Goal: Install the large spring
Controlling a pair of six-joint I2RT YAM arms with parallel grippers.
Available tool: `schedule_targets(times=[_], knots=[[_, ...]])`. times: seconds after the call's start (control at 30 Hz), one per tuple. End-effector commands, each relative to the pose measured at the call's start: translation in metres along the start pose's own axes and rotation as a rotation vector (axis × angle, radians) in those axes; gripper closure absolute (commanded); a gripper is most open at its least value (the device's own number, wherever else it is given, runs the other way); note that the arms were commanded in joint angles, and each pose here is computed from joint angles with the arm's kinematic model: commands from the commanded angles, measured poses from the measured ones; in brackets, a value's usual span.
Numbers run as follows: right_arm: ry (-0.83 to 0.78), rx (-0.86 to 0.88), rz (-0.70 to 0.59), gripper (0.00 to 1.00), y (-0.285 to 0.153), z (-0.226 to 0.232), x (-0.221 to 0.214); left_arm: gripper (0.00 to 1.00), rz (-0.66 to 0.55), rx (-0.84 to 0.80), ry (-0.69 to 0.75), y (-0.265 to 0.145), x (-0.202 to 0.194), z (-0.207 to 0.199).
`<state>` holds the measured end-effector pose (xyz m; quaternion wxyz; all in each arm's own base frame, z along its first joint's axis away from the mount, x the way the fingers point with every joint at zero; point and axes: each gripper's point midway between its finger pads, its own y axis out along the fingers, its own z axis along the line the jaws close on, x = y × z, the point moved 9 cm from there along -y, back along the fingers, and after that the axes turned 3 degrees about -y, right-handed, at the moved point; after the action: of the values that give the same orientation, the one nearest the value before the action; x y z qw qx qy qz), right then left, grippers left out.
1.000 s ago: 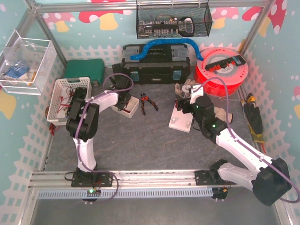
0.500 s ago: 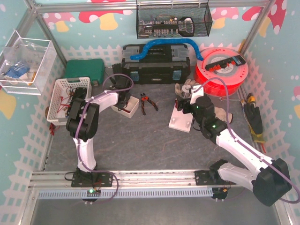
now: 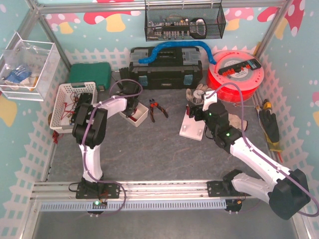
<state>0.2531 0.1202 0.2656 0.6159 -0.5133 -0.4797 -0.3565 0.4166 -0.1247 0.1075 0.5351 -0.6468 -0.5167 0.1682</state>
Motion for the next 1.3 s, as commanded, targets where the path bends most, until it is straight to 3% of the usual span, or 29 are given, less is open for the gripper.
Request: schedule_targets(times=[0.0, 0.2, 0.4, 0.6, 0.87, 1.17, 1.27], knots=[[0.001, -0.012, -0.026, 0.04, -0.003, -0.002, 0.002, 0.73, -0.001, 0.082, -0.002, 0.008, -0.002, 0.015], [-0.002, -0.009, -0.015, 0.04, 0.000, -0.001, 0.001, 0.85, -0.032, -0.011, -0.004, -0.019, 0.013, -0.008], [-0.005, 0.022, -0.004, 0.04, 0.003, 0.003, 0.003, 0.89, -0.073, -0.137, 0.011, -0.060, 0.027, -0.029], [0.009, 0.098, 0.015, 0.04, 0.007, 0.010, 0.003, 0.91, -0.175, -0.329, 0.137, -0.111, 0.032, -0.042], [0.088, 0.223, 0.055, 0.05, 0.009, 0.023, 0.016, 0.96, -0.364, -0.783, 0.600, -0.182, -0.004, -0.048], [0.139, 0.419, 0.148, 0.10, 0.002, 0.042, 0.041, 1.00, -0.490, -1.318, 1.059, -0.209, -0.073, -0.004], [0.140, 0.490, 0.176, 0.14, -0.001, 0.048, 0.048, 1.00, -0.576, -1.392, 1.211, -0.209, -0.096, 0.011]])
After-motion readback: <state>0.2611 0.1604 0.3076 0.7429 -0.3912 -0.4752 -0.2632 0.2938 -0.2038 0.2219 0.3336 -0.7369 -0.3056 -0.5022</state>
